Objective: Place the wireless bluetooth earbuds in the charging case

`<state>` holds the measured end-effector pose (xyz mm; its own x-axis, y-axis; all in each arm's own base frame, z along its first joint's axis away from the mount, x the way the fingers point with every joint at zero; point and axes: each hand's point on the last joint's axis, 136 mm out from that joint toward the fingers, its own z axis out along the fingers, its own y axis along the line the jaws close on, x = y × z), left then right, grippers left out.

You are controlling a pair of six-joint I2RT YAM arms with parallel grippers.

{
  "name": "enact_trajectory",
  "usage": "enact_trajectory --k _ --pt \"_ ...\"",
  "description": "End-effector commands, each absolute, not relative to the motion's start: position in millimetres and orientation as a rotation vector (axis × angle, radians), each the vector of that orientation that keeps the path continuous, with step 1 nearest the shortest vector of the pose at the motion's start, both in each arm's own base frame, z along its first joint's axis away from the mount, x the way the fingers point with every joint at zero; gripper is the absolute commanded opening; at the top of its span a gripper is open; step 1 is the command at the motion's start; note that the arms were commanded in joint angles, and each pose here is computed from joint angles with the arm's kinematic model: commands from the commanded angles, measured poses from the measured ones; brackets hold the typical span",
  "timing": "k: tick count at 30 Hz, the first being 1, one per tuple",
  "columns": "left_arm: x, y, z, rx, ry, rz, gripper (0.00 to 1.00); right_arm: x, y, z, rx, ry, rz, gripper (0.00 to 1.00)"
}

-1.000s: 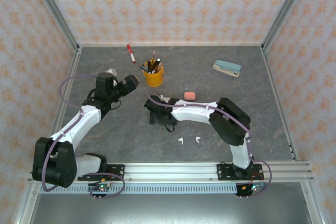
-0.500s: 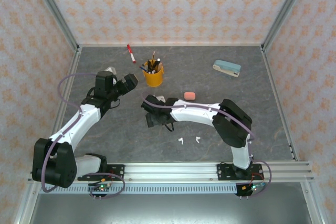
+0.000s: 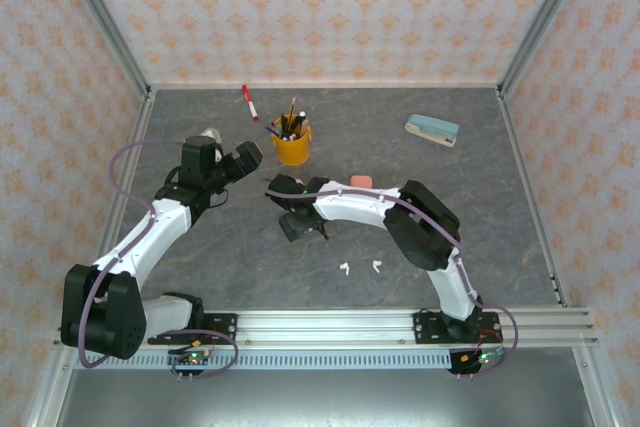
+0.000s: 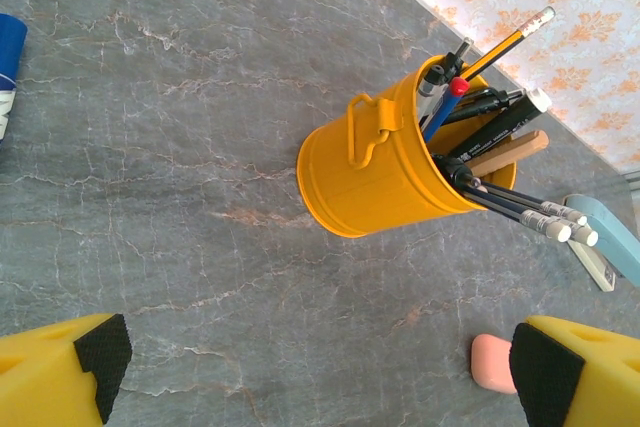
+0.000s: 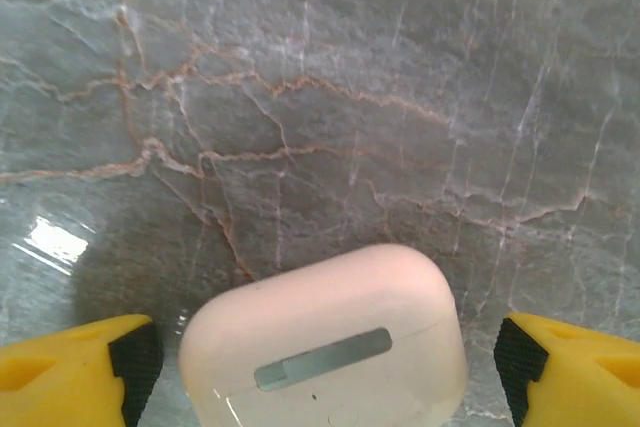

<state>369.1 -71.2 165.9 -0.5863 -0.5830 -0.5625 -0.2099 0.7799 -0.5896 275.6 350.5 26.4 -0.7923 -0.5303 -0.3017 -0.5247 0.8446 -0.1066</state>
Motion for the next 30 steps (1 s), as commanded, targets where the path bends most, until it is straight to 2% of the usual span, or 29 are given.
enact_trajectory --k 1,10,19,25,30 --pt "372 -68 184 -0.563 2.140 -0.586 1.00 282 339 18 -0.836 2.711 -0.124 0.89" --pt "373 -70 182 -0.565 2.138 -0.601 1.00 272 340 5 -0.728 2.794 -0.066 0.79" --pt "376 -75 180 -0.566 2.135 -0.640 1.00 264 322 5 -0.294 2.883 -0.080 0.60" --pt "377 -79 175 -0.566 2.143 -0.666 1.00 262 309 11 0.014 2.870 -0.086 0.62" --pt "378 -81 173 -0.568 2.147 -0.681 1.00 268 300 18 0.039 2.836 -0.169 0.76"
